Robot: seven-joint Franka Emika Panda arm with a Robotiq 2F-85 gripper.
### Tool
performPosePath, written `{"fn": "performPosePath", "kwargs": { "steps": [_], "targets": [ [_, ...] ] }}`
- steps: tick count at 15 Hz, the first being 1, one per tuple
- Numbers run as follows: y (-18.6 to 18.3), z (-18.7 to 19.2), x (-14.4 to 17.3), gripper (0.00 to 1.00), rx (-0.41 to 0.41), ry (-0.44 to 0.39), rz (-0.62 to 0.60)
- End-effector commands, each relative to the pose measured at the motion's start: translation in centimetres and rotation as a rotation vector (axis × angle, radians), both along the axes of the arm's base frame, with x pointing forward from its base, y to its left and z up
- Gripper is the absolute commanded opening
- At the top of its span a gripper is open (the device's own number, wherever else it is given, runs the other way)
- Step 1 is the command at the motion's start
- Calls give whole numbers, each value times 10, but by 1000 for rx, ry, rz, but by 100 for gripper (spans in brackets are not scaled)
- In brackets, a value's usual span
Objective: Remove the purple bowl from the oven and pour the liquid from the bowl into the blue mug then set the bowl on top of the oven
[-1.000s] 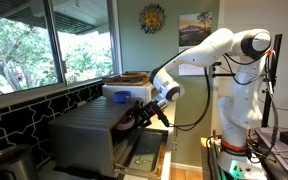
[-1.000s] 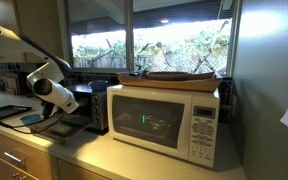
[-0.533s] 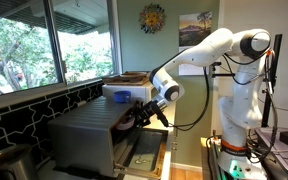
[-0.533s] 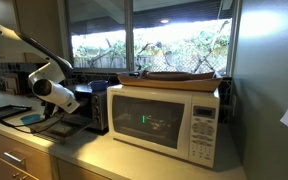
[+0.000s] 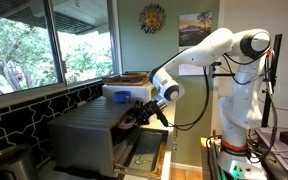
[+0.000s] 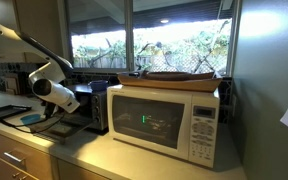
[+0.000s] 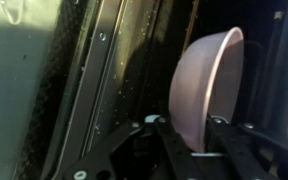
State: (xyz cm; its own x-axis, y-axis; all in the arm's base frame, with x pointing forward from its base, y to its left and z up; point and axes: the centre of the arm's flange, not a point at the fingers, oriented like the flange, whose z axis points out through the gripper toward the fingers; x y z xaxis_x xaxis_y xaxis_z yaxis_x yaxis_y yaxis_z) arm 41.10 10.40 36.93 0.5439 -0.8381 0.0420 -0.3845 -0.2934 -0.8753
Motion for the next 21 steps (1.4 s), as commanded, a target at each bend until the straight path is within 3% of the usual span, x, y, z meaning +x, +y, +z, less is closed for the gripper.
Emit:
{"fn": "performPosePath", "kwargs": {
  "steps": [1,9,11,15,21],
  "targets": [
    [1,5,0,25,-15,-13,-8],
    [-1,23,-9,25,-71,4,13],
    [-2,30,-12,22,-107,9,27],
    [1,37,-15,5,-153,21,49],
    [1,43,-24,4,-216,88,109]
  ]
}}
